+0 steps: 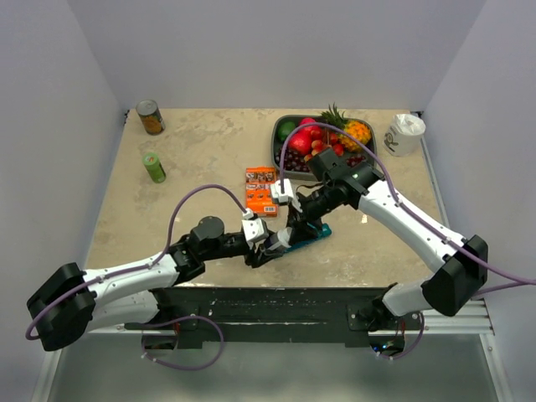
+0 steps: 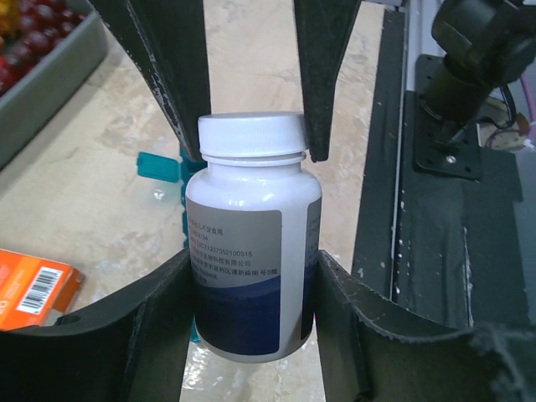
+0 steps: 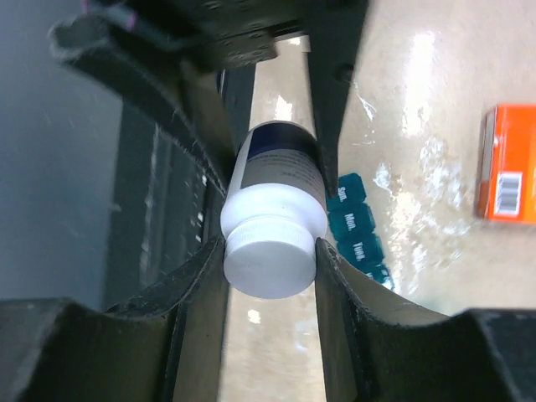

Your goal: Sort the pills into containers

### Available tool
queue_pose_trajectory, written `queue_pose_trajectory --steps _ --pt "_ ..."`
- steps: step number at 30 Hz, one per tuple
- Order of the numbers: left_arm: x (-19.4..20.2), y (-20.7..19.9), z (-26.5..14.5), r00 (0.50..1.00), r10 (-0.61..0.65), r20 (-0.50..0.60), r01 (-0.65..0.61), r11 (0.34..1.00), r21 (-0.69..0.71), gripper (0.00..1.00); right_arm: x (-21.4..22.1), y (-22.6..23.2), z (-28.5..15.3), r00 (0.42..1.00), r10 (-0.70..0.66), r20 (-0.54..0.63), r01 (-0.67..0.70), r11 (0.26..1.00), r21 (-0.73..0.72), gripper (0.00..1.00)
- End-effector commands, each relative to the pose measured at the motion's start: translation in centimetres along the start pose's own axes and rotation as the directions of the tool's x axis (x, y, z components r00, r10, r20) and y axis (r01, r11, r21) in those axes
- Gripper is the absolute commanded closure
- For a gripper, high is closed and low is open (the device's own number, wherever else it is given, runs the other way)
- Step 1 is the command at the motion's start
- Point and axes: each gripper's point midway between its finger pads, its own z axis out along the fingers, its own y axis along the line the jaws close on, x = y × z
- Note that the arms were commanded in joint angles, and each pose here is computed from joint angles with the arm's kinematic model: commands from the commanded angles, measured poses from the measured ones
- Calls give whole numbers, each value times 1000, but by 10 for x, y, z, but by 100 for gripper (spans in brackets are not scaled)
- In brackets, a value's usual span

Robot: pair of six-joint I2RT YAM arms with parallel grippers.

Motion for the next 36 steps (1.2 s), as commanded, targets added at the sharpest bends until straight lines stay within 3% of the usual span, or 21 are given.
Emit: queue_pose_trajectory --steps 1,5,13,15,18,21,28,31,36 --pt "-30 -10 7 993 79 87 -86 993 80 100 -5 26 3 932 -361 34 362 919 -154 95" --pt "-27 -11 5 994 74 80 -81 993 83 100 -11 14 -3 900 -435 -6 431 894 -122 94" --pt "-25 -18 2 994 48 98 -59 992 107 100 -29 22 -16 875 -482 35 483 869 -108 92" --pt "-30 -21 0 991 49 122 -64 991 119 100 -29 26 -17 859 -510 42 511 851 -121 88" --pt "-39 -32 -3 986 22 168 -52 983 177 100 -20 33 -17 834 -550 48 549 818 -171 79" --pt "-52 -46 -6 977 -5 211 -49 967 252 100 -18 37 -12 825 -562 61 563 806 -185 79" --pt "-65 -80 -25 966 -145 216 14 857 515 100 -40 48 -15 721 -688 84 693 710 -126 77" --pt "-70 -86 -30 960 -178 218 21 817 576 100 -36 52 -9 718 -691 79 694 704 -149 76" --pt "-64 -80 -23 965 -192 180 53 813 580 100 -27 51 -2 747 -661 71 662 732 -159 76"
